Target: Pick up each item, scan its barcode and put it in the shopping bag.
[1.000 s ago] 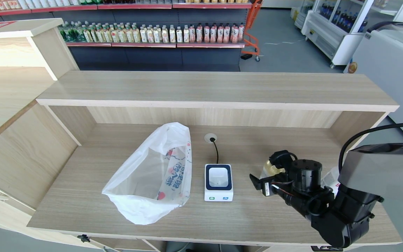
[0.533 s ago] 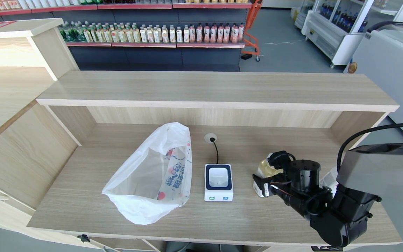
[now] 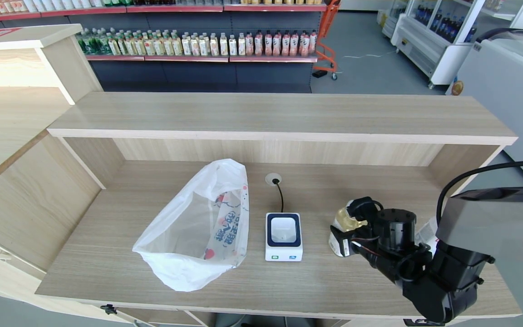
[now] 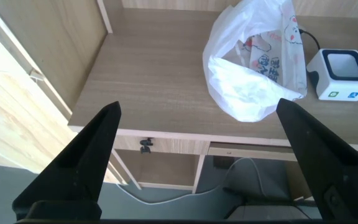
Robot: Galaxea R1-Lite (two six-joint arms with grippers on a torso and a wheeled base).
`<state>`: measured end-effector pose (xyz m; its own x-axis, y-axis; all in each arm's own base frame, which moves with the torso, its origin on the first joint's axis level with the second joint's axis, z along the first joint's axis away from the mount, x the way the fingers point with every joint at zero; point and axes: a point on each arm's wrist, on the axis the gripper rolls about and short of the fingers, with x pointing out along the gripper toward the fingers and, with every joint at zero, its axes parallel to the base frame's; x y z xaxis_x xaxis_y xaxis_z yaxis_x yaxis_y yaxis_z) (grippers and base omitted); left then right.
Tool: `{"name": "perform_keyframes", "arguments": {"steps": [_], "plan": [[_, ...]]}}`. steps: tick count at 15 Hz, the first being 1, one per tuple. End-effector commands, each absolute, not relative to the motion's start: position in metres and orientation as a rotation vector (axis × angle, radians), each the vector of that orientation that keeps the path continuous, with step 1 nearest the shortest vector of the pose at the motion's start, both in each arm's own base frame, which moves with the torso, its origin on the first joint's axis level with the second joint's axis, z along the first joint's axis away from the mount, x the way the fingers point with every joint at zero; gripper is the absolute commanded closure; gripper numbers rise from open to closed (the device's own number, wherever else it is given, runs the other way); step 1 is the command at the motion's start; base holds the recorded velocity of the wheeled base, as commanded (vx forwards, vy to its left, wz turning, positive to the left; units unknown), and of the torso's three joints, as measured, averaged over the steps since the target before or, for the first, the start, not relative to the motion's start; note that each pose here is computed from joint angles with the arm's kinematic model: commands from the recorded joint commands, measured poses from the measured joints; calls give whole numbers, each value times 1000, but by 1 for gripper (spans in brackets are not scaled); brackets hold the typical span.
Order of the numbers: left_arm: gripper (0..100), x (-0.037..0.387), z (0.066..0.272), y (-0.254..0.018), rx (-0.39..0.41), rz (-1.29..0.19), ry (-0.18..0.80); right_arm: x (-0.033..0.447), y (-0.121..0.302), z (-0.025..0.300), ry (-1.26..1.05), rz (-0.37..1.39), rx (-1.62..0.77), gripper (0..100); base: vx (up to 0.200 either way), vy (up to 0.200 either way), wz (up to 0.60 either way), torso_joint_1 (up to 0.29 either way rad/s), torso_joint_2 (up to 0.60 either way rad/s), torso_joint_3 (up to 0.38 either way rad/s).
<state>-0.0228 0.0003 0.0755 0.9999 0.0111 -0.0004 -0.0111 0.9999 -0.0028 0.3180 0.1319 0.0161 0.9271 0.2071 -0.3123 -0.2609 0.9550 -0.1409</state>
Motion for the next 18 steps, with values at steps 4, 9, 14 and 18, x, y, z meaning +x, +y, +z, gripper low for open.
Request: {"name": "perform_keyframes", "arguments": {"steps": [4,9,14,18], "plan": [[0,-23,75,0,-3,11,0,314,130,2,346,247,-188,100,0,0,0,0,0,0],[0,-23,75,0,-3,12,0,314,130,55,220,303,-51,100,0,0,0,0,0,0],[0,-23,75,0,-3,11,0,301,99,125,166,572,70,100,0,0,0,0,0,0],[0,-23,75,0,-3,11,0,282,100,136,178,848,121,100,0,0,0,0,0,0]]}}
